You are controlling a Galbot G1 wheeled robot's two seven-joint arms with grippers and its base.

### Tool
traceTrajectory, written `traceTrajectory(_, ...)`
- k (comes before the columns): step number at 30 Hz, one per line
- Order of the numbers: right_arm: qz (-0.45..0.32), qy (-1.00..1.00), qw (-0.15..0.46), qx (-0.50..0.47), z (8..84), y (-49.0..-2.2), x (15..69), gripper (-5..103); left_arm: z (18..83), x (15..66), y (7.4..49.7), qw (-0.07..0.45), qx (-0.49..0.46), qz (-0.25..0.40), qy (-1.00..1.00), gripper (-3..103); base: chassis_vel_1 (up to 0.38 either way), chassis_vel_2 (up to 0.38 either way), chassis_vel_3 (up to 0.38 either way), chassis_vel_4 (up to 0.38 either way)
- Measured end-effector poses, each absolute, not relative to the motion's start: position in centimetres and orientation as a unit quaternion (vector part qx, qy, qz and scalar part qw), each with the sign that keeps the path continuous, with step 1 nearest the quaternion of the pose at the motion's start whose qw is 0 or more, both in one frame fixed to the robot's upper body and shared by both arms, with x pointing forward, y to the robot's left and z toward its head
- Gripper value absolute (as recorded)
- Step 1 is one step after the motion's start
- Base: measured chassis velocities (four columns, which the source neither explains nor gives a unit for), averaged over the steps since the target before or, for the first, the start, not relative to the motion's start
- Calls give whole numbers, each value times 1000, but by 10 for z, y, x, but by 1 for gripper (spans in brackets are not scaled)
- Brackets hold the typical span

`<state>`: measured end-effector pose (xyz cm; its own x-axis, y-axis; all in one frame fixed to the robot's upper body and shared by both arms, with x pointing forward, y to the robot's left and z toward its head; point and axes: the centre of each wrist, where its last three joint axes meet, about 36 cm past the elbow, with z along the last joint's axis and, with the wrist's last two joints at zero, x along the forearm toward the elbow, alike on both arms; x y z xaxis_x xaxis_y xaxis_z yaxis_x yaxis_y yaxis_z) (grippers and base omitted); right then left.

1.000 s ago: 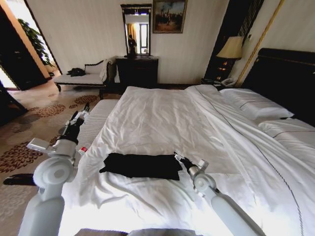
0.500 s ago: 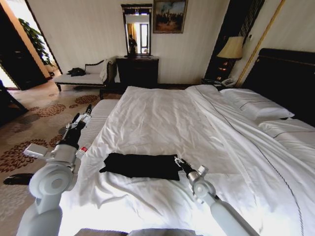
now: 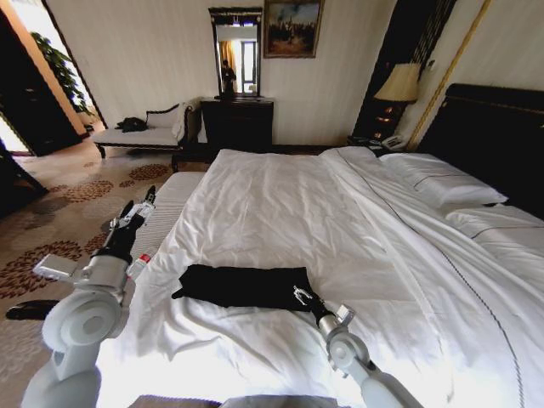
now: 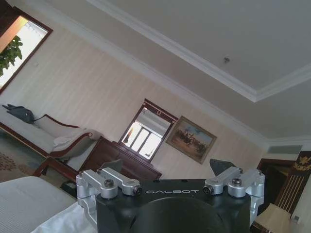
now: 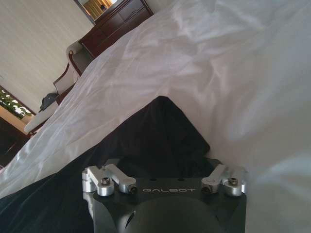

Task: Fold the clothes on the bed.

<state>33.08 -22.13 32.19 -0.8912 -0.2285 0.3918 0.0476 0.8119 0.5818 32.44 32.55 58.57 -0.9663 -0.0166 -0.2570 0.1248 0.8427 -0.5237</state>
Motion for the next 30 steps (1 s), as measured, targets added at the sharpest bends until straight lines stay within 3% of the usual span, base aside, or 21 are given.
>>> traceTrajectory(1,-303,-924,228,49,322,-221,331,86,586,324,326,127,28,-279,951,100,0,0,0,0)
traceTrajectory(9,-312,-923,218,50,322,-218,330,47,586,322,326,125,25,-280,952,100,0,0,0,0)
traceTrajectory(11,-313,-924,215,50,323,-217,330,47,586,322,326,125,25,-280,952,100,0,0,0,0)
traceTrajectory(15,-313,-925,210,43,321,-216,331,26,585,323,327,125,21,-279,952,100,0,0,0,0)
traceTrajectory(17,-313,-925,210,40,320,-216,331,26,585,323,327,125,20,-279,952,100,0,0,0,0)
traceTrajectory(21,-323,-923,207,25,323,-217,334,6,584,324,327,125,18,-281,952,100,0,0,0,0)
traceTrajectory(30,-333,-926,176,-6,357,-244,356,4,585,324,329,127,14,-279,952,100,0,0,0,0)
